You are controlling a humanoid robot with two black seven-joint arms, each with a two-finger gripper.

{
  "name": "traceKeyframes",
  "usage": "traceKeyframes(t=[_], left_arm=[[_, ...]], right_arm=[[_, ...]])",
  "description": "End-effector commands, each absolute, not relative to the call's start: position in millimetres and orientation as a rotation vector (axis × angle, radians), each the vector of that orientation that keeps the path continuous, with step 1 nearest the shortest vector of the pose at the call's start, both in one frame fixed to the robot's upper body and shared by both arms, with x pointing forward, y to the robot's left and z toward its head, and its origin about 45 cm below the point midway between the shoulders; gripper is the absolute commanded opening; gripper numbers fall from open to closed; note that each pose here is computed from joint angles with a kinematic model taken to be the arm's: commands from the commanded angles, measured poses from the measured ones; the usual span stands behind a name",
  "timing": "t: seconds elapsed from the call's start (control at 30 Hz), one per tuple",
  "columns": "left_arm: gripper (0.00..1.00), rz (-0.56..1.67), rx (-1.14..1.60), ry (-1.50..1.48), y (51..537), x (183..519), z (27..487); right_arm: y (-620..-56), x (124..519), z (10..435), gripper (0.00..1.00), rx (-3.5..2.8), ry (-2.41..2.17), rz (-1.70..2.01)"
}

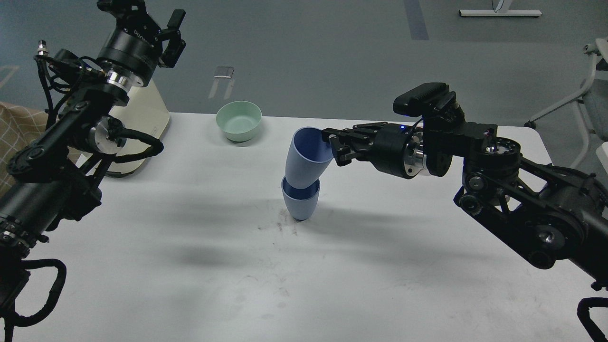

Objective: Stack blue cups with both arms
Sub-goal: 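Release the cup into the stack and pull the right hand back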

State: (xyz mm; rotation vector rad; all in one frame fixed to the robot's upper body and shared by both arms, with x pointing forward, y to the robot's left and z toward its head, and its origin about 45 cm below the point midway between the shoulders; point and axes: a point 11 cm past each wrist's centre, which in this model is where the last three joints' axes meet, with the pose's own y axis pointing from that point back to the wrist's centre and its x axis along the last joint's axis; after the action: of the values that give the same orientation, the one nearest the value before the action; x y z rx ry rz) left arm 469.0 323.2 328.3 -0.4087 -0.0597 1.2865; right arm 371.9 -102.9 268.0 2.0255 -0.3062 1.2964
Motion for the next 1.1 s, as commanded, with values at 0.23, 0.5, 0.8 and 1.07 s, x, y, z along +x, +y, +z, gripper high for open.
traceKeyframes(t=[0.23,0.5,0.8,1.07], left_arm=[[0.97,1.286,-0.41,-0.06,323,469,328],[0.98,1.287,-0.41,-0.058,324,469,327],[0.98,1.288,-0.411,-0.062,324,468,328],[0.98,1.274,-0.411,-0.059,323,467,327]], right_arm=[[-101,371,261,0.04,1.975,-0.293,1.31],[-97,367,256,0.18,1.986,-0.277,1.303],[-95,366,257,0.49,2.0,-0.283,1.301],[-110,403,336,1.0,2.095,-0.656,1.336]])
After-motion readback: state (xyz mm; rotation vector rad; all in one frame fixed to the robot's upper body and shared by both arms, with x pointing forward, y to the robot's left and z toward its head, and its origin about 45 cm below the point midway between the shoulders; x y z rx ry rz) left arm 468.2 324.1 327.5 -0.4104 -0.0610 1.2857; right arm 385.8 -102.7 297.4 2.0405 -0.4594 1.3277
